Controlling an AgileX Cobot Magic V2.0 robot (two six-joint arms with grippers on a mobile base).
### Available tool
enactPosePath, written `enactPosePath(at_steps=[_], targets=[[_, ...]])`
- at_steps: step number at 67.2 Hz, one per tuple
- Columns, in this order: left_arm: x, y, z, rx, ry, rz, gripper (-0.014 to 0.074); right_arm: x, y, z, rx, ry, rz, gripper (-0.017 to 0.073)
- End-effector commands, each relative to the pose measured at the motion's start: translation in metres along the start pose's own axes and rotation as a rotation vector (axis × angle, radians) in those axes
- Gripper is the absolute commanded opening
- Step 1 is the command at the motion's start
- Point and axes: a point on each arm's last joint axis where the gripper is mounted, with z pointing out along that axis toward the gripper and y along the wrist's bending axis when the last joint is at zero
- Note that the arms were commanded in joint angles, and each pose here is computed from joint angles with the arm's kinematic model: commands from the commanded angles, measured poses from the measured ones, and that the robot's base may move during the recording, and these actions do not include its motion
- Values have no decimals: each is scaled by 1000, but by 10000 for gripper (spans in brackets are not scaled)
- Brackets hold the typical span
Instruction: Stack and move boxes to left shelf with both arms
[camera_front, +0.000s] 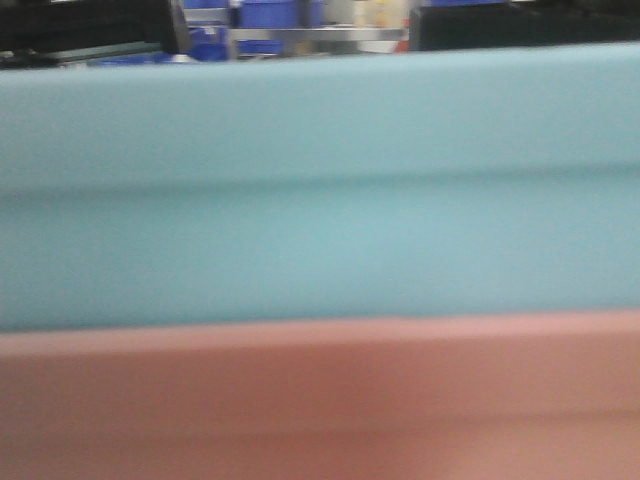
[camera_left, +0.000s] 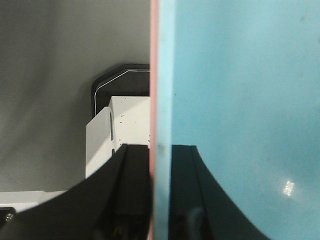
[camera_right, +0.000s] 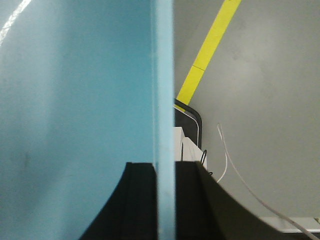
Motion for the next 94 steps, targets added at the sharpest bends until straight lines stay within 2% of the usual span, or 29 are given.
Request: enactPosePath(at_steps=[1,94], targets=[[12,5,-18,-29,47,0,-3,-4,-5,-17,-10,-74,-10,57],[12,5,-18,-29,47,0,-3,-4,-5,-17,-10,-74,-10,57]])
